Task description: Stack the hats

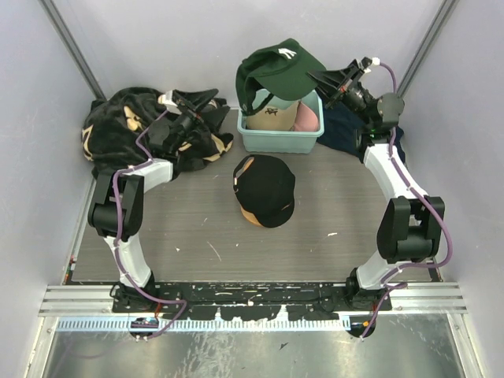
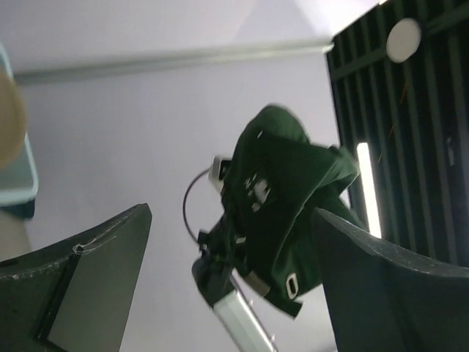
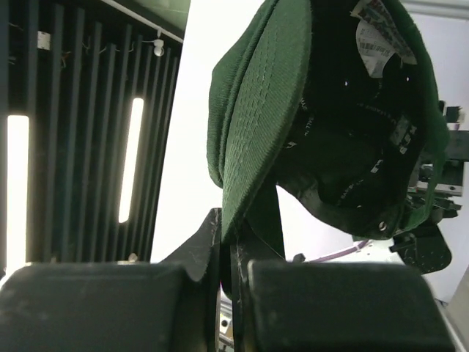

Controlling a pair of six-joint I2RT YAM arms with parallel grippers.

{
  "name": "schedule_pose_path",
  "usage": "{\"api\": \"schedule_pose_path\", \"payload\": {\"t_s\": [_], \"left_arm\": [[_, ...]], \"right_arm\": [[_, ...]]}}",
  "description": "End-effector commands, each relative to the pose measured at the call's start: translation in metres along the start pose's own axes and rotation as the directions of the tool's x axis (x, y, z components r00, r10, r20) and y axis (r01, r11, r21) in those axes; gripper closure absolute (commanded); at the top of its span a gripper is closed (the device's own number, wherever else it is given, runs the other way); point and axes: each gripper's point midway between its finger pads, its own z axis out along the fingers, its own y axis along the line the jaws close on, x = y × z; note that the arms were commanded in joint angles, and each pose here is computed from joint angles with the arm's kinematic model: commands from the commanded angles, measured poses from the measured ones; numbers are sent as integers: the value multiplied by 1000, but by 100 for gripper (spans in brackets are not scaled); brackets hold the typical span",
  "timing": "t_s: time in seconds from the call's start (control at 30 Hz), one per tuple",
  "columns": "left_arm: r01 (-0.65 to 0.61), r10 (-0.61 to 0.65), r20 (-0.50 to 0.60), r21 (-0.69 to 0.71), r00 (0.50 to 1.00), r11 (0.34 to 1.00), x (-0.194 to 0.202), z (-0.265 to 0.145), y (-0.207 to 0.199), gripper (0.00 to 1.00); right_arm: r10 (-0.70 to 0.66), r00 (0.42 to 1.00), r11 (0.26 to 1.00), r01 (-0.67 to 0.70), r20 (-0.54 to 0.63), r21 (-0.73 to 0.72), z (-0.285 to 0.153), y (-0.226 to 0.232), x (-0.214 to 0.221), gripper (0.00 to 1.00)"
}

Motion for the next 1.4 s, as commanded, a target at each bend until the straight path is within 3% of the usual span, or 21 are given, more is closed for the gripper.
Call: {"api": "schedule_pose_path", "payload": {"t_s": [0.0,0.1,0.2,0.27,0.4,0.43,0.8,1.23,1.37], "left_arm": [[-54,19,-358,-86,934,995,64,-35,13,2],[-133,69,-524,-86,849,987,92,-59,13,2],[-213,119,-613,-82,781,974,111,-85,14,2],[-280,110,-642,-170,759,945,115,-103,33,1],[-489,161,-695,-304,701,818,109,-136,67,38],[-504,157,-705,-316,692,804,109,-139,67,38],[-581,75,-760,-424,645,695,105,-180,108,34],[-566,93,-758,-392,646,725,105,-160,102,27],[-585,89,-781,-382,618,716,106,-153,106,27]], "right_arm": [[9,997,987,-21,-75,-160,-26,59,39,99],[7,998,988,-15,-55,-155,-35,55,39,99],[-4,999,988,-2,-42,-153,-38,56,35,99],[-19,999,987,13,-36,-157,-38,60,33,99],[-33,999,988,29,-26,-149,-37,60,31,99],[-39,999,988,35,-23,-150,-37,60,31,99],[-59,998,989,55,-29,-134,-39,59,36,99],[-62,998,993,58,-34,-100,-43,48,40,99],[-64,997,993,60,-31,-105,-45,48,42,99]]}}
